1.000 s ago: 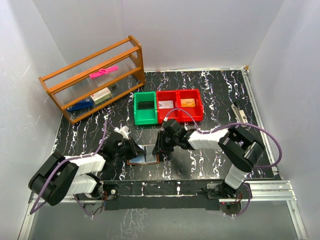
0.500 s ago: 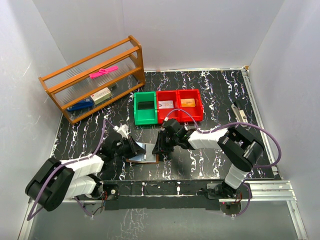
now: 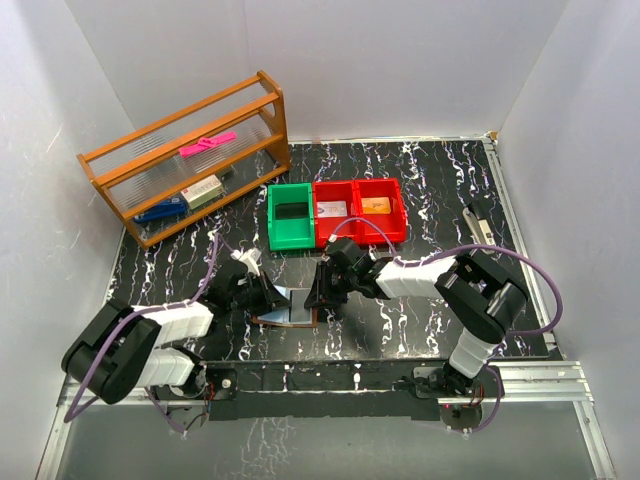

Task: Take the credit cards out of the card holder

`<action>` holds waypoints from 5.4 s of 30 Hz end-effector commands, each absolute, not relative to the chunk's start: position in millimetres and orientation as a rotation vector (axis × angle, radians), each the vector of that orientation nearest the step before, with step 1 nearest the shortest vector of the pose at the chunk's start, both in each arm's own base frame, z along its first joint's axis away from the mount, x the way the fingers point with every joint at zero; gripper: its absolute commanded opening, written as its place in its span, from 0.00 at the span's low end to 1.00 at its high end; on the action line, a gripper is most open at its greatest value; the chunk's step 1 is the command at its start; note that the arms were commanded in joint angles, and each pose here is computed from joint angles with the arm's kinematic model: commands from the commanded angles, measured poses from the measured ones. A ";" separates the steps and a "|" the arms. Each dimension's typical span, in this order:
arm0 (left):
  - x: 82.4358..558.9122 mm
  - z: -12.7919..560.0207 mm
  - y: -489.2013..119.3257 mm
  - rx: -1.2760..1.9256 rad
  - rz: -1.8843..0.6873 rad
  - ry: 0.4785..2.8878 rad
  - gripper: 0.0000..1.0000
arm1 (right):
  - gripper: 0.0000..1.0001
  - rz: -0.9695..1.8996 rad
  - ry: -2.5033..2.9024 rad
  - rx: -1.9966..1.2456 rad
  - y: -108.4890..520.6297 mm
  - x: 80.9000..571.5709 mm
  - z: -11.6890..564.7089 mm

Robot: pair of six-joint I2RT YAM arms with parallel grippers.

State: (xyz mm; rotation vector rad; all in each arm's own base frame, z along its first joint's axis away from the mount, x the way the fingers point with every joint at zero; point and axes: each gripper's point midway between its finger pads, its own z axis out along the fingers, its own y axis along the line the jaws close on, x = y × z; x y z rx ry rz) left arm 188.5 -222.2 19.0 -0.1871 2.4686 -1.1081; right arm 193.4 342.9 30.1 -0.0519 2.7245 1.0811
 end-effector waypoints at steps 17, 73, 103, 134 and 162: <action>178.1 50.7 -226.2 -0.085 -1.094 2.454 0.00 | 0.02 1.093 2.647 -0.048 345.5 196.6 32.1; 184.0 53.0 -181.4 -0.171 -0.716 2.542 0.32 | 0.38 1.037 2.488 -0.095 371.1 245.0 113.4; 178.8 17.6 -211.0 0.049 -0.790 2.737 0.12 | 0.21 1.288 2.559 0.113 346.7 215.7 41.9; 189.2 46.7 -207.5 -0.017 -0.783 2.637 0.28 | 0.00 1.241 2.543 0.117 306.5 221.2 49.5; 181.7 2.3 -221.5 0.052 -0.774 2.801 0.06 | 0.14 1.325 2.502 0.146 316.0 224.6 51.5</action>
